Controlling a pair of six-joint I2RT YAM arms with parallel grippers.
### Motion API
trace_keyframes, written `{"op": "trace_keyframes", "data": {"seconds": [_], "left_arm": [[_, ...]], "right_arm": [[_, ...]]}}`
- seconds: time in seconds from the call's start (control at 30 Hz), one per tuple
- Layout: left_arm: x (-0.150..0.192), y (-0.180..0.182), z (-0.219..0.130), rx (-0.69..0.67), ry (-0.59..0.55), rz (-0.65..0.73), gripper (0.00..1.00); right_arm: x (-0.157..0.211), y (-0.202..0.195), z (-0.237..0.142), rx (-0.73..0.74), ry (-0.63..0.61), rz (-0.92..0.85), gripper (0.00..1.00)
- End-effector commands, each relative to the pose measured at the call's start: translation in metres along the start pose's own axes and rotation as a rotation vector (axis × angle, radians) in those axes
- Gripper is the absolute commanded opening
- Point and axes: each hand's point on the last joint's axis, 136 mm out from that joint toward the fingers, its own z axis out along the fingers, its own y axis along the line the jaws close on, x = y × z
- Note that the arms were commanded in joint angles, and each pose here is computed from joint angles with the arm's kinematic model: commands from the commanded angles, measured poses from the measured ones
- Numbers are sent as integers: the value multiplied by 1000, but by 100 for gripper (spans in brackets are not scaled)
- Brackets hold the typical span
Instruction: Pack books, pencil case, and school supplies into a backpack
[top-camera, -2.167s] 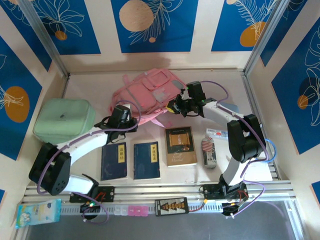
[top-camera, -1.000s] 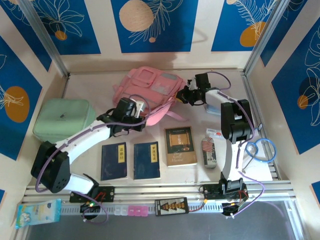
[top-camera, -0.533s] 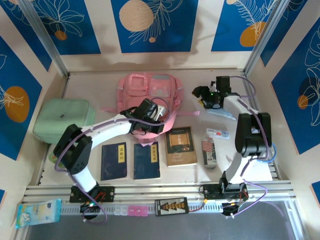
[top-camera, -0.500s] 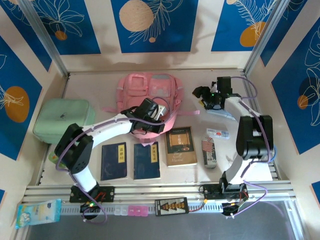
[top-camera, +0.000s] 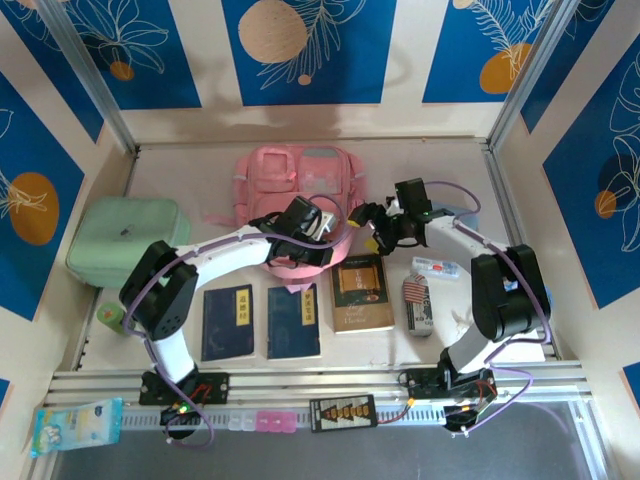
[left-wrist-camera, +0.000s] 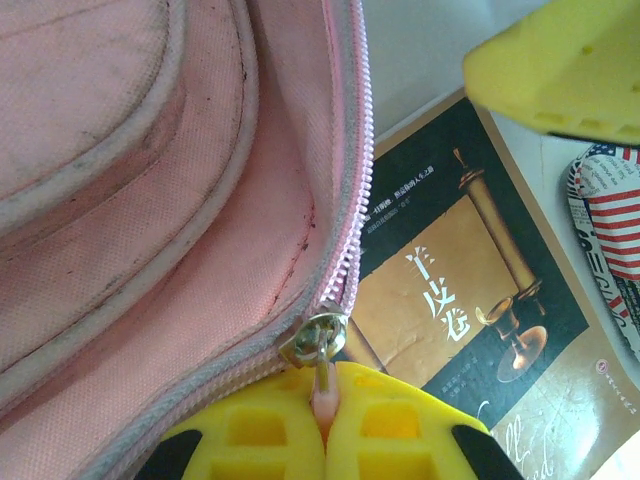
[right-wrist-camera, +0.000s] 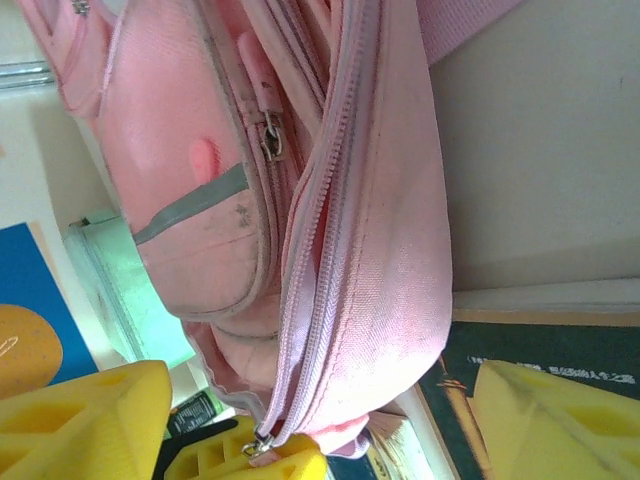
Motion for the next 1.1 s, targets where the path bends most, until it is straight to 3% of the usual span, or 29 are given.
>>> {"op": "trace_keyframes", "data": {"seconds": [0.0,0.37,0.57,0.63,0.8,1.07], "left_arm": [[-17,-17,-5,50,-49,17,0],[-14,-5,-2,-12,-39,0,0],[-11,2,-5,-53,-10,-17,0],[-7,6,-7,-70,16,-19,0],[8,23,-24,-123,77,-5,0],[33,82,-68,-262,113,-61,0]], "right_arm": [[-2,3,10,59,-29,33,81],[16,10,49,90,46,37,59],[15,-5,50,142,49,52,22],[11,-6,47,147,40,50,17],[-8,-10,34,169,-32,31,12],[-42,-14,14,173,-103,20,9]]}}
